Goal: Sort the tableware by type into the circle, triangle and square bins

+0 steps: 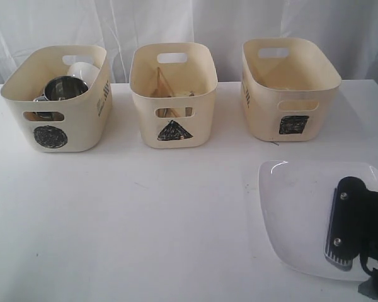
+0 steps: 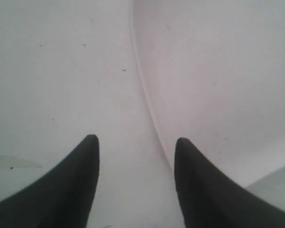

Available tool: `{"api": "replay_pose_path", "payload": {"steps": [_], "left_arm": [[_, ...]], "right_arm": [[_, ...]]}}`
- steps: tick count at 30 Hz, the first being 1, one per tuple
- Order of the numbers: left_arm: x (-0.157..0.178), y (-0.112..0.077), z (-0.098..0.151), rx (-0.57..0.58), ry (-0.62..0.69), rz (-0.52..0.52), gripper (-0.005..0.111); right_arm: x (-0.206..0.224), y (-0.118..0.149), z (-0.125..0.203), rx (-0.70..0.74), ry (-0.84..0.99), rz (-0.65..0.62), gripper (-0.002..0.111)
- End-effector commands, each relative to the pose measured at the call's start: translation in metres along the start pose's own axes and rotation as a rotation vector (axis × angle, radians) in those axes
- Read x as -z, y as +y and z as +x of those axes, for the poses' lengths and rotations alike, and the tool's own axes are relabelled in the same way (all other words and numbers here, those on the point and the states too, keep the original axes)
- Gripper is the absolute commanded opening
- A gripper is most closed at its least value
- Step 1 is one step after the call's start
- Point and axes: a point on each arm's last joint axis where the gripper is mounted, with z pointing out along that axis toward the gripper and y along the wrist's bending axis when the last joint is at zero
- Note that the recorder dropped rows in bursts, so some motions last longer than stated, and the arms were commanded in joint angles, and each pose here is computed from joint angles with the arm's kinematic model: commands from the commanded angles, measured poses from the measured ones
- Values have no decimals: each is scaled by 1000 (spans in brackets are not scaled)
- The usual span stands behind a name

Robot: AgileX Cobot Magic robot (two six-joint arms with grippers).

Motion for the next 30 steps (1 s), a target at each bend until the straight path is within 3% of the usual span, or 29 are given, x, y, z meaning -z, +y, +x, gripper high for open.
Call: {"api": "replay_pose_path", "payload": {"steps": [1, 6, 11, 15, 21, 30], "left_arm": [[0, 0, 1, 17, -7, 2, 14], [0, 0, 1, 17, -7, 2, 14], [0, 0, 1, 17, -7, 2, 14], [0, 0, 1, 17, -7, 2, 14], [0, 0, 1, 17, -7, 2, 14], [0, 0, 1, 17, -7, 2, 14]], "right_arm": [[-1, -3, -3, 123, -43, 53, 48], [-20, 4, -9, 186, -66, 48, 60], [-41, -3, -25, 185, -130, 81, 60], [-63, -3, -32, 112, -118, 7, 60], [-64, 0, -39, -32, -179, -42, 60], [-69, 0, -40, -44, -175, -49, 60]]}}
